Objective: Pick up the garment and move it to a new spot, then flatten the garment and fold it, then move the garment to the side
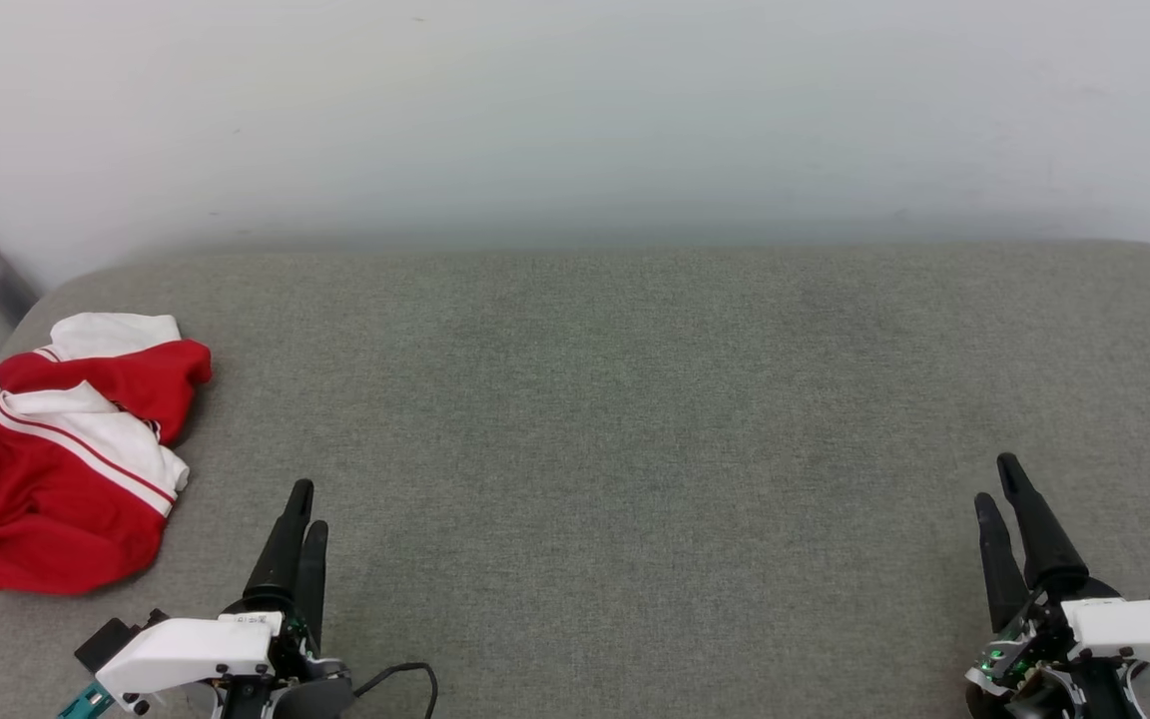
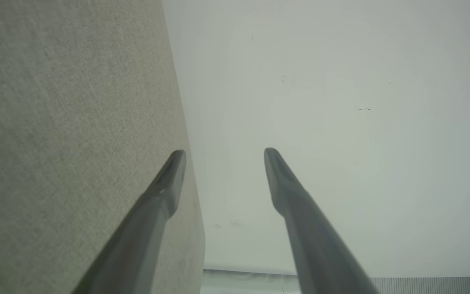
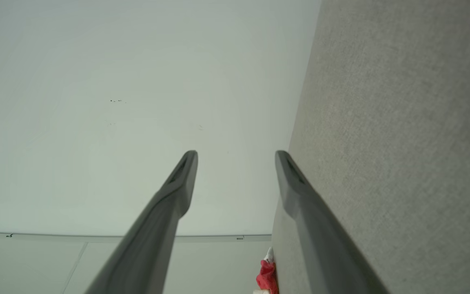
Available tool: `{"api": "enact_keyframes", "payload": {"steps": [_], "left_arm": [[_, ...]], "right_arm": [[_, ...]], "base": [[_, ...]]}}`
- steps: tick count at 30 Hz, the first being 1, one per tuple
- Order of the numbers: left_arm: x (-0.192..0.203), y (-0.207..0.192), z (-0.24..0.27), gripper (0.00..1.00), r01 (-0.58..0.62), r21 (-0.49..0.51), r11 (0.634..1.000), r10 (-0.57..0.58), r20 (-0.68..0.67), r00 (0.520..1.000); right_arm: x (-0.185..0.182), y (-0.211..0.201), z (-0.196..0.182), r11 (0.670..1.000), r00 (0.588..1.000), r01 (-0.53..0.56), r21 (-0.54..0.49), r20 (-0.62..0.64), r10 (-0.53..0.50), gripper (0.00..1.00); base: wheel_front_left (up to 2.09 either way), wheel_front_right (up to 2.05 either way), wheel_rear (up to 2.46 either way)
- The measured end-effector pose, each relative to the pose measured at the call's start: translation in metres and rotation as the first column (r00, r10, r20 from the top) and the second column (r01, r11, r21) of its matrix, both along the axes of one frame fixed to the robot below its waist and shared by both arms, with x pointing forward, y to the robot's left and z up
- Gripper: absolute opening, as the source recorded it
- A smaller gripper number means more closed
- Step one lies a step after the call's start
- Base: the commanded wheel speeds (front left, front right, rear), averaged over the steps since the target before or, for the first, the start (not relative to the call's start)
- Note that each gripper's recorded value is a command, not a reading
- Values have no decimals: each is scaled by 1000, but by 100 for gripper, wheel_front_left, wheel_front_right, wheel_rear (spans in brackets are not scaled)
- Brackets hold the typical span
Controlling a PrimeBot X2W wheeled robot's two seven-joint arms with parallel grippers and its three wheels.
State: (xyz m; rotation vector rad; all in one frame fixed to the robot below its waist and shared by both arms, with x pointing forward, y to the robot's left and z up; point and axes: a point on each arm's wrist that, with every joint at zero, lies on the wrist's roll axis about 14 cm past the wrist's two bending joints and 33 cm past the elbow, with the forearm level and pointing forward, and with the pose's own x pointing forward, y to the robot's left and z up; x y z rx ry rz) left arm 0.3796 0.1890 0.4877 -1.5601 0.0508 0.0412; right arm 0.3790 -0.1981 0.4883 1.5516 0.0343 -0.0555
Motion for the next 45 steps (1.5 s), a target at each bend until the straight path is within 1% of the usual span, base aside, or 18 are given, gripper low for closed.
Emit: {"api": "enact_keyframes", "payload": {"steps": [6,10,14,19,21,24,26,31,38,45], "left_arm": [[0,-7,4,100,13,75,997,-14,11,1000],[0,-8,9,100,15,149,989,-19,24,1000],[0,-8,15,100,7,232,973,-18,42,999],[1,-9,21,100,3,339,941,-25,62,998],[1,-10,23,100,4,384,923,-32,66,997],[1,-12,25,100,3,452,892,-40,72,997],[1,-13,27,100,2,492,871,-44,73,996],[2,-16,31,100,-3,599,801,-57,81,995],[5,-18,35,100,-12,727,686,-75,88,993],[8,-17,41,100,-32,812,583,-84,99,992]], "right_arm": [[1,5,5,998,1000,-8,-55,12,9,100],[1,7,7,991,1000,-15,-133,18,18,100],[1,7,9,969,1000,-19,-245,19,24,100],[2,6,15,928,999,-11,-372,34,26,100],[2,6,17,906,999,-9,-423,38,28,100],[3,7,20,864,998,-10,-503,44,38,100],[3,8,24,833,998,-10,-553,51,46,100],[4,11,31,750,996,-8,-661,64,67,100],[5,15,35,647,994,-9,-763,64,90,100],[5,16,39,551,993,-3,-834,64,103,100]], "base": [[0,0,0],[0,0,0],[0,0,0],[0,0,0],[0,0,0],[0,0,0],[0,0,0],[0,0,0],[0,0,0],[0,0,0]]}}
